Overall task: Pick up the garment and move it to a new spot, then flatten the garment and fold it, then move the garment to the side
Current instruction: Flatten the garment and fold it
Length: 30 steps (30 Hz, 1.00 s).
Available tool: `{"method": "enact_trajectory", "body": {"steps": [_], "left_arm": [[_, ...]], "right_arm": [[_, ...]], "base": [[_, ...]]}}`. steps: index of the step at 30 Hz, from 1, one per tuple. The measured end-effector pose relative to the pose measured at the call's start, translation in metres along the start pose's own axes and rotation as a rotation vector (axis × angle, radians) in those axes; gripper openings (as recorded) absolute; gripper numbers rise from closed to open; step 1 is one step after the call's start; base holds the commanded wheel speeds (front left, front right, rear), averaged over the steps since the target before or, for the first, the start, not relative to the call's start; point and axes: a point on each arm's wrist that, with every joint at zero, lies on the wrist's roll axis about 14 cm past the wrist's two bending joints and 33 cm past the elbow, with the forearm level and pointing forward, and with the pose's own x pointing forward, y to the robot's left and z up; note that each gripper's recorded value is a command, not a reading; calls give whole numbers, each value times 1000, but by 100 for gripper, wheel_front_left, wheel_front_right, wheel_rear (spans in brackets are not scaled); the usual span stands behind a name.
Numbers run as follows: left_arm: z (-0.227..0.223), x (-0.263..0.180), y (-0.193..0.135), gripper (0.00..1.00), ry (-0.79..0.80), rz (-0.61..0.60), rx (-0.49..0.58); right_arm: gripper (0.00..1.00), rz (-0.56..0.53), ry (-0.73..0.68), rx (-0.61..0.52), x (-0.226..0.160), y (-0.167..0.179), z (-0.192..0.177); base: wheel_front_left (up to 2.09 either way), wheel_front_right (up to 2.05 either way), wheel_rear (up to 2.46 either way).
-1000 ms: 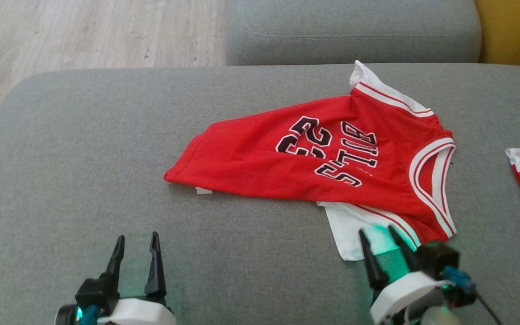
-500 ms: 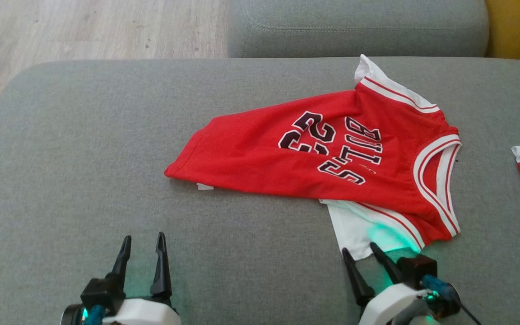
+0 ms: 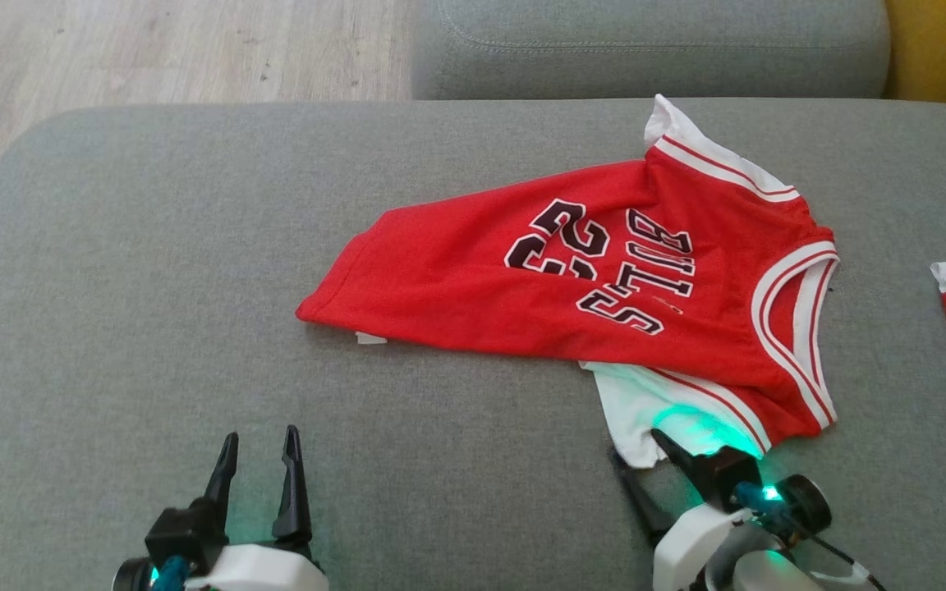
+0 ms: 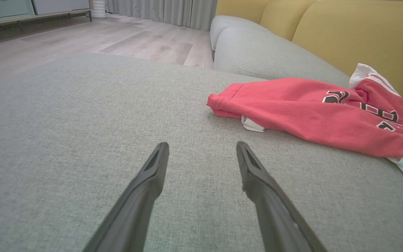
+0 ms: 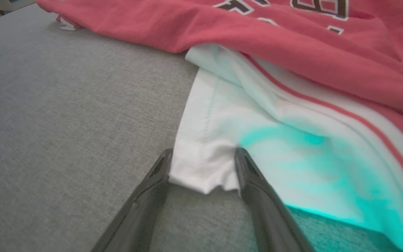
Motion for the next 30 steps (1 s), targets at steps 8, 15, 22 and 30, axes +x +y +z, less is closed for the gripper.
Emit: {"method": "enact_trajectory", "body": {"steps": [8, 15, 22, 30], "left_arm": [[1, 3, -5, 100, -2, -15, -11], [4, 14, -10, 100, -4, -26, -38], [11, 41, -25, 100, -5, -67, -69], [-30, 44, -68, 100, 141, -223, -127]], "right_arm": [[0, -59, -10, 19, -7, -18, 1], [0, -219, -42, -11, -64, -81, -8], [0, -431, -234, -35, -118, -148, 43], [0, -537, -266, -34, -146, -178, 50]], "base": [[0, 0, 0], [0, 0, 0], [0, 0, 0], [0, 0, 0]]}}
